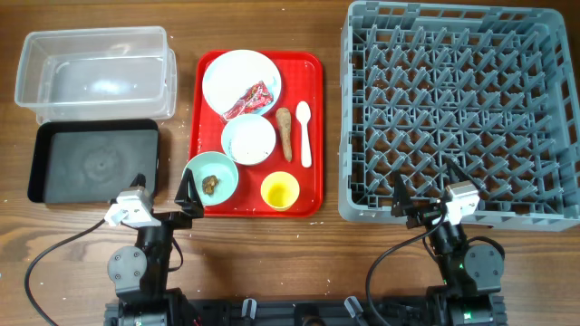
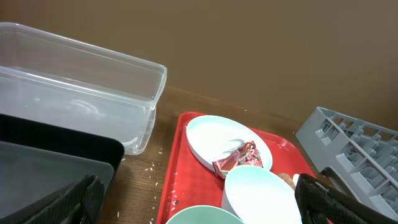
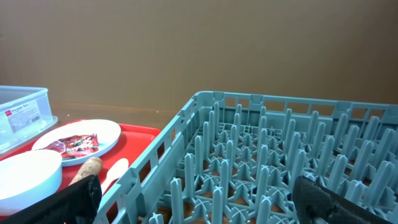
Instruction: Sort waste into correct bins and load items into the dishwasher rack
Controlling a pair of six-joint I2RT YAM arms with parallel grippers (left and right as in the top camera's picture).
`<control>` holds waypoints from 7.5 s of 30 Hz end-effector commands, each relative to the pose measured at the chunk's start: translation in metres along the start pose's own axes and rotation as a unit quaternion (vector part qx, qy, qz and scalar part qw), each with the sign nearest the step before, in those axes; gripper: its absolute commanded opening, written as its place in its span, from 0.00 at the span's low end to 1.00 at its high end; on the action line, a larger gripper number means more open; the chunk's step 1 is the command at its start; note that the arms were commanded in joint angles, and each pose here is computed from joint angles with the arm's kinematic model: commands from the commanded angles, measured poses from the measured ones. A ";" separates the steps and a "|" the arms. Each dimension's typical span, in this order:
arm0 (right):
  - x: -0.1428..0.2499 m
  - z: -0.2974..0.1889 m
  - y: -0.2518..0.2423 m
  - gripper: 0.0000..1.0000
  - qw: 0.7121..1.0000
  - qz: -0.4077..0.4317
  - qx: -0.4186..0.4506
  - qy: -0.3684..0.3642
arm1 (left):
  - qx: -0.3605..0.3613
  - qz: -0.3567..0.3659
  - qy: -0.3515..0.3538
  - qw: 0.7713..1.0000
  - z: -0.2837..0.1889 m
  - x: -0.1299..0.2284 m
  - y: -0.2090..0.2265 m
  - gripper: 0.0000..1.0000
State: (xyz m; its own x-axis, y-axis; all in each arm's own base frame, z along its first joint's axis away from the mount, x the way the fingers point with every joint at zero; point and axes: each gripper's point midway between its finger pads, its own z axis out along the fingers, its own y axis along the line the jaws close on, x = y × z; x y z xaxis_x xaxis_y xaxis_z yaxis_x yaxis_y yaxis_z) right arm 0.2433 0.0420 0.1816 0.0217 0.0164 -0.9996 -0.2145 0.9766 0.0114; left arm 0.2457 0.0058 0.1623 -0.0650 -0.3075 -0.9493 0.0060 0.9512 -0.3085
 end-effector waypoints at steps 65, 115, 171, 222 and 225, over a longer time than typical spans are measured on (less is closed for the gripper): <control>-0.025 0.096 0.002 1.00 0.892 0.038 -0.062 0.446 | 0.140 0.286 0.516 0.795 0.278 0.160 -0.068 0.04; -0.026 0.097 0.001 1.00 0.893 0.036 -0.061 0.444 | 0.014 0.152 0.371 0.916 0.328 0.000 -0.069 1.00; -0.005 0.101 0.000 1.00 0.878 0.044 -0.061 0.472 | -0.249 0.105 0.432 0.860 0.275 -0.011 0.095 0.47; -0.008 0.101 0.012 1.00 0.877 0.075 -0.084 0.468 | -0.047 0.070 0.646 0.759 0.142 0.182 -0.147 0.32; -0.008 0.101 0.012 1.00 0.877 0.075 -0.084 0.468 | -0.043 0.069 0.641 0.763 0.145 0.182 -0.149 0.22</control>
State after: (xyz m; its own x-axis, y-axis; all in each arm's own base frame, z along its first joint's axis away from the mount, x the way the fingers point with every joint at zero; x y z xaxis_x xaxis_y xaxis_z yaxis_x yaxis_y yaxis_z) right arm 0.3346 0.0718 0.1861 -0.8183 -0.1298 -0.5599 -0.2847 0.9378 0.1987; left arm 0.3787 -0.1933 0.0341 -0.9927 0.0153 -0.1193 0.0346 0.9862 -0.1617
